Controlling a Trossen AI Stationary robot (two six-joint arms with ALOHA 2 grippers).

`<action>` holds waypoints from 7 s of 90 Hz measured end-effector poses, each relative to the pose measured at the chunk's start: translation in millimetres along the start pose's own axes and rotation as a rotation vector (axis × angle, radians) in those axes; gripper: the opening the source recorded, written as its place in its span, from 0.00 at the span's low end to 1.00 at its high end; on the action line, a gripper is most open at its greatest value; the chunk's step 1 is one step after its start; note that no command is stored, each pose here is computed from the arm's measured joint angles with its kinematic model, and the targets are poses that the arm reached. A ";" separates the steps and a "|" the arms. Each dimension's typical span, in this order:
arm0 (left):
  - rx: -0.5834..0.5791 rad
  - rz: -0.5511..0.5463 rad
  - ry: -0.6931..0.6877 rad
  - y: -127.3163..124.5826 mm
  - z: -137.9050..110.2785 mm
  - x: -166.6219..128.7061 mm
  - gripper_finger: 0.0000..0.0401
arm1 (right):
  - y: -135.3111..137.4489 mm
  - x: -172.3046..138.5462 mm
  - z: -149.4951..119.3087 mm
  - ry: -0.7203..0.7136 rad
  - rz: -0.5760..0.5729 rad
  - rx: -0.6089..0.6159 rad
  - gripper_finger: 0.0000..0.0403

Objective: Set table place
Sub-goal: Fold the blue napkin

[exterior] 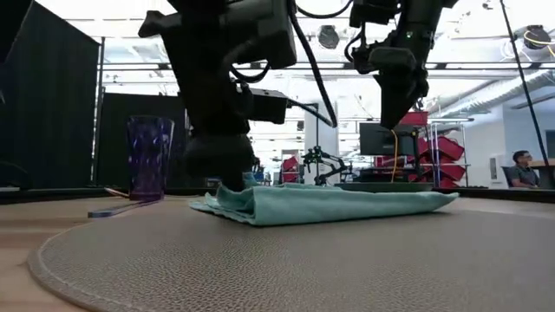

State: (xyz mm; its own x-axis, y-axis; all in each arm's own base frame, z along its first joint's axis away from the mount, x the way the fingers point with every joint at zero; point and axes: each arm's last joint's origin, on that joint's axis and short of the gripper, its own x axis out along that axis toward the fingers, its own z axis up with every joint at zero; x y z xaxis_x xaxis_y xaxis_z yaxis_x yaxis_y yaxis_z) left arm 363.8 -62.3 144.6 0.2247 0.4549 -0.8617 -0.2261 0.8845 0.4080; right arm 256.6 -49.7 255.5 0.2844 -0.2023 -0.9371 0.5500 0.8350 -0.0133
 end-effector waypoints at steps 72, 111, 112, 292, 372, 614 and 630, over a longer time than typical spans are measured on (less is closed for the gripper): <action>-0.107 0.068 -0.016 2.1 -0.6 -0.6 0.48 | 5.5 -0.8 -2.2 0.010 0.031 -0.019 0.39; -0.102 0.148 -0.126 13.6 25.4 -14.4 0.48 | 5.2 -0.8 -2.4 0.010 0.023 -0.025 0.39; -0.092 0.145 -0.134 13.7 27.3 -15.6 0.48 | 5.2 -0.8 -2.4 0.010 0.023 -0.026 0.39; 0.188 -0.226 -0.383 -115.2 -3.6 -47.7 0.48 | 93.4 60.5 -115.6 -0.097 0.312 -0.322 0.39; 0.183 -0.222 -0.383 -114.5 -3.2 -47.4 0.04 | 97.4 86.2 -118.6 -0.080 0.183 -0.368 0.27; 0.044 0.015 -0.199 -91.1 0.9 -88.3 0.00 | 97.1 48.9 -9.0 0.004 0.079 -0.453 0.00; 0.061 0.041 -0.175 -87.0 -0.1 -86.2 0.00 | 96.9 63.8 -0.7 -0.016 0.081 -0.463 0.00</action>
State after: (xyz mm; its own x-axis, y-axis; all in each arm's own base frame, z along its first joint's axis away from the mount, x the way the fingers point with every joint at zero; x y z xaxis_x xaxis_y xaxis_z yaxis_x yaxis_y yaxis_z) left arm 364.0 -178.5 183.4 0.3793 0.4966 -0.7807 -0.1815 0.8673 0.4636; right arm 327.4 18.6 194.2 0.3256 -0.1322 -0.9362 0.1182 0.9881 -0.0985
